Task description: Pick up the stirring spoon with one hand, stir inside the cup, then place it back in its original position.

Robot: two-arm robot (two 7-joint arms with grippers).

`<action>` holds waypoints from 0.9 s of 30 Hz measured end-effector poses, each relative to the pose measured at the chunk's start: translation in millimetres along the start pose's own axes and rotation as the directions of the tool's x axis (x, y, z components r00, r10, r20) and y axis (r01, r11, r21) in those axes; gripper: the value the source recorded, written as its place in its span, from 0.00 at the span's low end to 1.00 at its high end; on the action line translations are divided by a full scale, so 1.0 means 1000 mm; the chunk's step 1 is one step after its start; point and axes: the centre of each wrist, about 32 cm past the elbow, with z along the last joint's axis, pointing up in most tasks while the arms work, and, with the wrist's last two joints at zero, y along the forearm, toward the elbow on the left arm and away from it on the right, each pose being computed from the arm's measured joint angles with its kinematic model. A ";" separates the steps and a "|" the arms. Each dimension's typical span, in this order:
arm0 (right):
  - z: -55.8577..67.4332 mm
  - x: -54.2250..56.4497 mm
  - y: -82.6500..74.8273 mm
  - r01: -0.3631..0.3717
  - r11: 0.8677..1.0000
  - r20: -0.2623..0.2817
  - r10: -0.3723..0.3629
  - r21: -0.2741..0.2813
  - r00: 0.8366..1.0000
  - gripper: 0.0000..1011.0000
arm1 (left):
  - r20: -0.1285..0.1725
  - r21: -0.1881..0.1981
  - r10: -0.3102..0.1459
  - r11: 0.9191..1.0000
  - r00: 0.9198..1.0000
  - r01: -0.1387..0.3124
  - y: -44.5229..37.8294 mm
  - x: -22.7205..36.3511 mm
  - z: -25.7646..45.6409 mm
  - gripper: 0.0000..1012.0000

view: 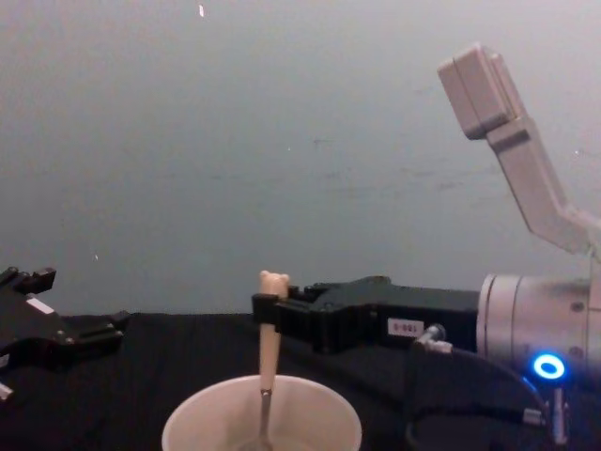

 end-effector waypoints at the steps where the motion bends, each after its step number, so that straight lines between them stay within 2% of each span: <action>1: 0.000 0.001 0.000 0.004 1.000 0.000 -0.004 0.000 1.000 0.21 | 0.000 0.000 0.000 1.000 1.000 0.000 0.0000 0.0000 0.0000 0.99; 7: 0.001 0.009 -0.008 0.033 0.999 0.006 -0.033 -0.003 0.999 0.21 | 0.000 0.000 0.000 1.000 1.000 0.000 0.0000 0.0000 0.0000 0.99; 11: 0.001 0.009 -0.015 0.033 0.999 0.010 -0.033 -0.003 0.999 0.21 | 0.000 0.000 0.000 1.000 1.000 0.000 0.0000 0.0000 0.0000 0.99; 20: 0.002 -0.001 -0.034 -0.002 1.000 -0.001 0.002 0.004 1.000 0.21 | 0.000 0.000 0.000 1.000 1.000 0.000 0.0000 0.0000 0.0000 0.99; 27: 0.008 -0.005 -0.037 -0.009 1.000 -0.012 0.010 0.029 1.000 0.21 | 0.000 0.000 0.000 1.000 1.000 0.000 0.0000 0.0000 0.0000 0.99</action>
